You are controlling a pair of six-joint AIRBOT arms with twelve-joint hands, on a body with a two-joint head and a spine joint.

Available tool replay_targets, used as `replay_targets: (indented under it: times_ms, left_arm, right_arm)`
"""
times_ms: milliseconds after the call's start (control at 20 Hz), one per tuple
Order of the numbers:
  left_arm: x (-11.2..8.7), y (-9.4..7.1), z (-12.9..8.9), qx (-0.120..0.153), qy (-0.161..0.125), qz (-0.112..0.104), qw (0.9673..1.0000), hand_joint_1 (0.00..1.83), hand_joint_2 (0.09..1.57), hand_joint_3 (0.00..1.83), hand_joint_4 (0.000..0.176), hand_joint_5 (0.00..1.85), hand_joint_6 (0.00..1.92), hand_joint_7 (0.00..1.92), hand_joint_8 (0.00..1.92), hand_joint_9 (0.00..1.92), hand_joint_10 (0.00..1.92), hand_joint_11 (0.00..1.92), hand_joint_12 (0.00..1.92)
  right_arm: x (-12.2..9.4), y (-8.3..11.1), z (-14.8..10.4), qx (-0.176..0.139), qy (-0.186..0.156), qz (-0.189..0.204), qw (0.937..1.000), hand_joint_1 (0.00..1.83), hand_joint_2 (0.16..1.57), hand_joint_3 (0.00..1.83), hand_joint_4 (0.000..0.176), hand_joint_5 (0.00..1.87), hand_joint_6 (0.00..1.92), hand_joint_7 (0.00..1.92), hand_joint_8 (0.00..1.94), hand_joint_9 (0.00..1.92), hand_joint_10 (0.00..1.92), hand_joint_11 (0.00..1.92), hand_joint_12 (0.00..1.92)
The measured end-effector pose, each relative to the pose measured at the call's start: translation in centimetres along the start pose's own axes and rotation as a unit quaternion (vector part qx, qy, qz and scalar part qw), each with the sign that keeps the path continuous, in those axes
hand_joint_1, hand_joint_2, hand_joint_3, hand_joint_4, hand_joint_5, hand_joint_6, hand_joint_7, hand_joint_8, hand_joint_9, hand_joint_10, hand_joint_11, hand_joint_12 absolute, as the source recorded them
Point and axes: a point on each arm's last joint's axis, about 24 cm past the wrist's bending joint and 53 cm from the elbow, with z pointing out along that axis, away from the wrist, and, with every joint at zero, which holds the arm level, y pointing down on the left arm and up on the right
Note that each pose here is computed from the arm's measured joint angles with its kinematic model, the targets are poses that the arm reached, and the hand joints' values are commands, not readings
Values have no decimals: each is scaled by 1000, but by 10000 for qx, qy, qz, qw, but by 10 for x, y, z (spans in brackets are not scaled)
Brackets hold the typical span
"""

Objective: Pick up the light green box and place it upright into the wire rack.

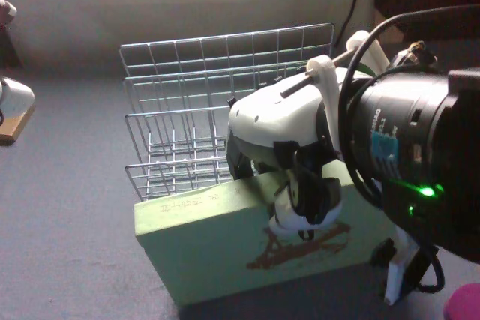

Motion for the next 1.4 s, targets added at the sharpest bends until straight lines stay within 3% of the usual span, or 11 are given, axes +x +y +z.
replay_targets:
  times_ms: [350,650,950,1100,1300,1400]
  left_arm:
    - [0,0,0,-2,1,0,10000,298,1110,0,106,387,3,236,1,251,0,0,795]
    - [1,2,0,-35,11,-7,10000,298,1113,1,106,384,0,239,1,252,0,0,756]
    - [1,3,0,-68,21,-5,10000,299,1111,0,106,379,0,242,1,255,1,0,772]
    - [4,6,0,-129,82,-35,9999,299,1113,0,106,377,0,242,1,255,1,0,770]
    - [7,8,-1,-174,154,-38,9997,299,1112,0,107,376,1,245,2,255,1,0,767]
    - [8,8,-1,-175,161,-25,9997,299,1112,0,107,378,1,245,1,254,0,0,764]
  right_arm:
    - [-17,7,-12,-92,-211,14,9997,1373,1131,0,0,874,950,974,1012,896,1344,810,1372]
    - [-43,32,-38,-483,-280,116,9984,1373,1131,0,0,869,969,992,1001,876,1341,799,1371]
    - [-98,55,-62,-777,-1066,-143,9912,1373,1128,0,0,875,957,983,988,906,1325,824,1358]
    - [-106,54,-65,-745,-1137,-70,9907,1374,1128,0,0,872,961,985,983,906,1325,819,1356]
    - [-128,71,-66,-835,-1471,-278,9852,1373,1128,0,0,865,973,987,980,907,1324,822,1359]
    - [-130,74,-63,-842,-1474,-284,9851,1374,1128,0,0,864,972,984,981,910,1325,833,1362]
